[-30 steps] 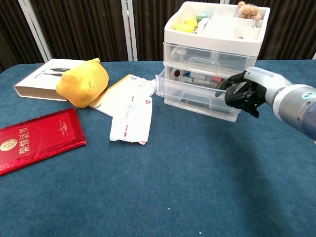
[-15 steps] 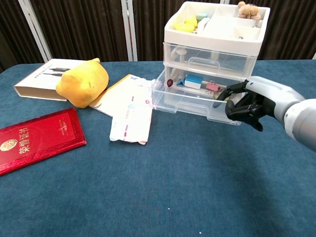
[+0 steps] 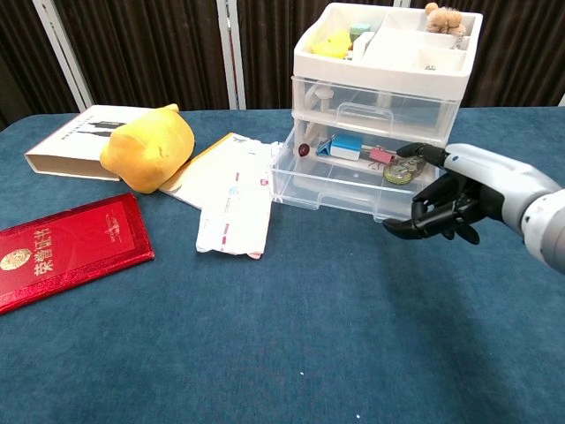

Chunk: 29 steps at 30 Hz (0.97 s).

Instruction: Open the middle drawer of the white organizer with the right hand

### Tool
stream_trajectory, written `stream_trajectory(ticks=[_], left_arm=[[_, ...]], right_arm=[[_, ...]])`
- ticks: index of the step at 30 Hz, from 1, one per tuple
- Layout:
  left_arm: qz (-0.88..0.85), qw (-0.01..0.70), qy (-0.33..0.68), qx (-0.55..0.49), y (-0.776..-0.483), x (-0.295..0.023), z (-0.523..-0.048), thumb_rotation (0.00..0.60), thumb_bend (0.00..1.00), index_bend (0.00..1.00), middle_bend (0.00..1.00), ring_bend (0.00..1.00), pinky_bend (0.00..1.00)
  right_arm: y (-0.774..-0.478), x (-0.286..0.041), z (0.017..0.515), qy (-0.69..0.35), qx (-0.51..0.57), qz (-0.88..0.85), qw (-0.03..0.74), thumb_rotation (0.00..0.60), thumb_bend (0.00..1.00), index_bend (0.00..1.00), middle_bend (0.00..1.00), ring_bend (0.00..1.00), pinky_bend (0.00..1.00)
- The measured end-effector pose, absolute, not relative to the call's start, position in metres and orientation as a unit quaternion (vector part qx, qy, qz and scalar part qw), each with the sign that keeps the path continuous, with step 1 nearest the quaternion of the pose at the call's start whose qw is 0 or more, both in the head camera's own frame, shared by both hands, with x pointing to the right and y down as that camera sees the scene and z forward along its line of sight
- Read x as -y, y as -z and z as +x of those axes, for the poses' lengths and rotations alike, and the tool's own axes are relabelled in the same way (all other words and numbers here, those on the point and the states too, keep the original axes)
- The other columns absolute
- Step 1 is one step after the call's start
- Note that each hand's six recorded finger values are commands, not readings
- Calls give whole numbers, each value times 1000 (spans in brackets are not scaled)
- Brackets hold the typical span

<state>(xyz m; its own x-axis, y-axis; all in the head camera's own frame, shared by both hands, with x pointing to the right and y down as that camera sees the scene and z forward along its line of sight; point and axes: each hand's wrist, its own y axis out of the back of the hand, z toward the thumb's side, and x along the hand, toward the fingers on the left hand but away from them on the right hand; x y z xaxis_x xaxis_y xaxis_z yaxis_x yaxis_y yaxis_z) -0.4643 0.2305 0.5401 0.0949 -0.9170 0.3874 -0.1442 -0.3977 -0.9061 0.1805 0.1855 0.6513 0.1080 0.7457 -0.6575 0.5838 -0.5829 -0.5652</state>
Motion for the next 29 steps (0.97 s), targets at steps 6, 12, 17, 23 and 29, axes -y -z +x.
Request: stream_trajectory(ticks=[6, 12, 17, 23, 29], left_arm=[[-645, 363, 531, -412, -539, -231, -465, 600, 24, 0, 0, 0, 16], [-645, 363, 532, -412, -538, -232, -465, 600, 24, 0, 0, 0, 16], [-642, 365, 536, -409, -538, -234, -465, 600, 25, 0, 0, 0, 16], [-631, 380, 548, -397, -538, -240, -465, 600, 24, 0, 0, 0, 13], [-621, 396, 553, -390, -536, -246, -465, 600, 24, 0, 0, 0, 0]], right_arm=[[-641, -189, 191, -508, 439, -732, 117, 600, 318, 0, 693, 723, 823], [-618, -193, 216, -531, 419, -710, 196, 600, 316, 0, 586, 627, 749], [-595, -201, 254, -553, 405, -674, 276, 600, 311, 0, 318, 351, 524], [-569, -231, 326, -589, 396, -614, 344, 600, 257, 0, 10, 9, 161], [-550, -262, 385, -612, 386, -584, 369, 600, 214, 0, 0, 0, 31]])
